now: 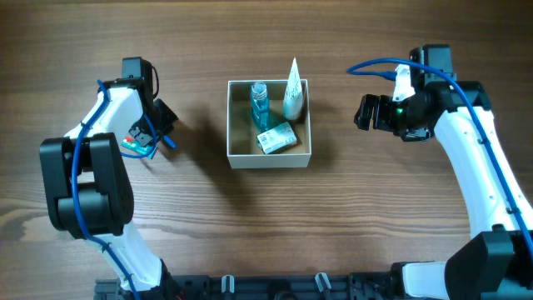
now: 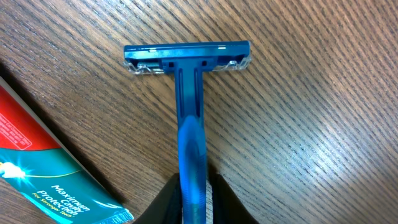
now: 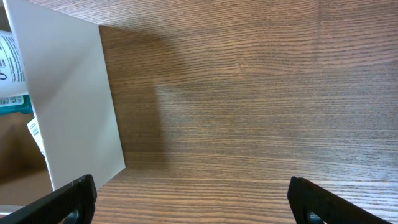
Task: Pack container
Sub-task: 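Carry the blue razor with the left gripper into the box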
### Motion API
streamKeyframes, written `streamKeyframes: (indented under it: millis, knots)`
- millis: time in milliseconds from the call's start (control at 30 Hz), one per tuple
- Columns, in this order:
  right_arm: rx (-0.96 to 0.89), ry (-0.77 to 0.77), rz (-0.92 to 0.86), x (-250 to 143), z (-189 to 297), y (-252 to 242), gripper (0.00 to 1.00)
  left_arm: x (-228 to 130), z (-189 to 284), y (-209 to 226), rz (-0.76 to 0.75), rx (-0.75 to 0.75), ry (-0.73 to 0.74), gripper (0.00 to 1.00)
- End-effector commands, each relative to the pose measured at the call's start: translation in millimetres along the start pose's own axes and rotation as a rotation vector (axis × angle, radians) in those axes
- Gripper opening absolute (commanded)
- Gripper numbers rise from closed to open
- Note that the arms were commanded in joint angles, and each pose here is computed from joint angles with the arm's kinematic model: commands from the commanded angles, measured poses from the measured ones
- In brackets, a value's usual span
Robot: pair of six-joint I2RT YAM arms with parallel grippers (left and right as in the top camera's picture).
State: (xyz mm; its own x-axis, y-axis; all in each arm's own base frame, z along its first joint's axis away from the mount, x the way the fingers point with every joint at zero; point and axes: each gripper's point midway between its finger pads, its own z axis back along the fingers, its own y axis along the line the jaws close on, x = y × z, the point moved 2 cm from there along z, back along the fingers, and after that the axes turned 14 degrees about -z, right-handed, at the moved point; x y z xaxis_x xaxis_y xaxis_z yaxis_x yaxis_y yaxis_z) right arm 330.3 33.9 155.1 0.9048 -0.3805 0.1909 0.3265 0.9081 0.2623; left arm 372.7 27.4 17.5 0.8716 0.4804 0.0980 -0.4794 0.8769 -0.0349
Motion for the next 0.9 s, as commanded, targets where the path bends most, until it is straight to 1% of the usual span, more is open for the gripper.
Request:
streamKeyframes:
  millis: [0, 100, 133, 333, 433, 533, 600, 667, 767, 800, 833, 867]
  knots:
    - [0.012, 0.014, 0.016, -1, -1, 2, 1.0, -2, -8, 1, 0.007, -0.001, 0.024, 0.13]
    - [0.01, 0.017, 0.015, -2, -1, 1, 1.0, -2, -8, 1, 0.007, -0.002, 0.024, 0.08]
    - [0.009, 0.019, 0.015, -2, -1, 1, 1.0, -2, -8, 1, 0.007, -0.002, 0.024, 0.04]
    - [0.009, 0.02, 0.014, -3, -1, 1, 1.0, 1, 3, -2, 0.006, -0.02, 0.0, 0.04]
    - [0.007, 0.023, 0.017, -3, -1, 1, 1.0, 9, 34, -7, 0.001, -0.051, -0.046, 0.04]
    - [0.007, 0.025, 0.016, -4, -1, 0, 1.0, 15, 74, -17, -0.073, -0.101, -0.101, 0.04]
    - [0.007, 0.023, 0.017, -3, -1, 1, 1.0, 14, 109, -29, -0.183, -0.133, -0.164, 0.04]
    - [0.008, 0.022, 0.017, -3, -1, 1, 1.0, 7, 145, -43, -0.349, -0.157, -0.242, 0.04]
    - [0.008, 0.022, 0.017, -3, -1, 1, 1.0, -20, 195, -71, -0.7, -0.181, -0.376, 0.04]
    - [0.008, 0.022, 0.017, -3, -1, 1, 1.0, -29, 204, -78, -0.791, -0.184, -0.402, 0.04]
    - [0.009, 0.02, 0.017, -3, -1, 1, 1.0, -44, 217, -90, -0.94, -0.187, -0.442, 0.04]
    - [0.009, 0.02, 0.017, -3, -1, 1, 1.0, -54, 224, -97, -1.025, -0.192, -0.464, 0.04]
